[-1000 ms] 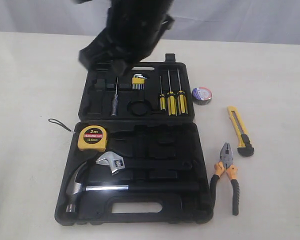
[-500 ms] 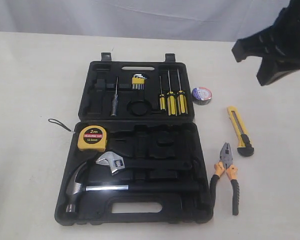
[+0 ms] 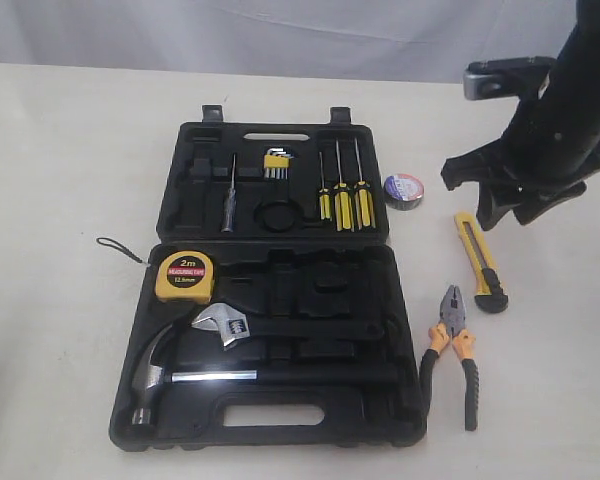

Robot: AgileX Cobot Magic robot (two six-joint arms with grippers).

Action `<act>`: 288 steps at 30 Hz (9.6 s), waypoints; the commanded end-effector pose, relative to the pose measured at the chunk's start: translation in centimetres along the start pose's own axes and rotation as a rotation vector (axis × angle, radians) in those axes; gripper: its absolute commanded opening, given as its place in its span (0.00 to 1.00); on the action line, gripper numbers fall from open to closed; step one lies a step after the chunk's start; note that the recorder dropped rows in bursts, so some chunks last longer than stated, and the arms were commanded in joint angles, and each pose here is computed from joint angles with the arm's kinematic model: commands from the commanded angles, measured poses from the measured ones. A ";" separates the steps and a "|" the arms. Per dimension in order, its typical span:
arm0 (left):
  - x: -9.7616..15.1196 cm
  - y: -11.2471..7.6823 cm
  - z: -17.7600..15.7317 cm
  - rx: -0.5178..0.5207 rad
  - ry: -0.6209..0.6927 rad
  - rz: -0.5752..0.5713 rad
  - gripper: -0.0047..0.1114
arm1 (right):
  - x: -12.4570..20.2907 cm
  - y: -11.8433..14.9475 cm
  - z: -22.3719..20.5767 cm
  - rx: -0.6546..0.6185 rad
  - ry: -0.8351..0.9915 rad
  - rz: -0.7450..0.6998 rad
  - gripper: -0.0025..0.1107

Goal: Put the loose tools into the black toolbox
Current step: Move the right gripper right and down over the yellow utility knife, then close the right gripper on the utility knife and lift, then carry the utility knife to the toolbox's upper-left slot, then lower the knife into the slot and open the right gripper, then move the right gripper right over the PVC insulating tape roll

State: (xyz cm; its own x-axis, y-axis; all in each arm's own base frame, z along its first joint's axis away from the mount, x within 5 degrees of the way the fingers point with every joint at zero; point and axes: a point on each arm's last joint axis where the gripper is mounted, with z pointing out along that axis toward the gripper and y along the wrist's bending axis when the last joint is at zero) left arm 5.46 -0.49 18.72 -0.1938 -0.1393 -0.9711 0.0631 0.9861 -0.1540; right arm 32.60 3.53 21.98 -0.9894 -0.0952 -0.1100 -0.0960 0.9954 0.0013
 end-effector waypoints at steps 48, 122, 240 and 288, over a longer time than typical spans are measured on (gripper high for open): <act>-0.1 -0.1 0.0 0.006 0.001 -0.003 0.04 | -1.5 -1.8 9.9 -0.015 0.140 0.095 0.02; -0.1 -0.1 0.0 0.006 0.001 -0.003 0.04 | -9.4 28.6 7.8 -0.150 -0.438 0.021 0.03; -0.1 0.0 0.0 0.004 0.001 0.004 0.04 | -12.5 1.9 4.5 -0.119 -0.052 -0.023 0.57; -0.1 0.0 0.0 0.004 0.001 0.004 0.04 | -12.9 1.2 8.2 -0.043 -0.020 -0.044 0.66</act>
State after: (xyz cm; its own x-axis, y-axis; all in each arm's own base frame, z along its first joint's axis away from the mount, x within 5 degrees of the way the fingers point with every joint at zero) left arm 5.46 -0.49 18.72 -0.1938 -0.1393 -0.9711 0.0631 0.9861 -0.1540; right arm 46.33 6.31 14.80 -0.9804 -0.1401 -0.1385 -0.1477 0.9880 0.0461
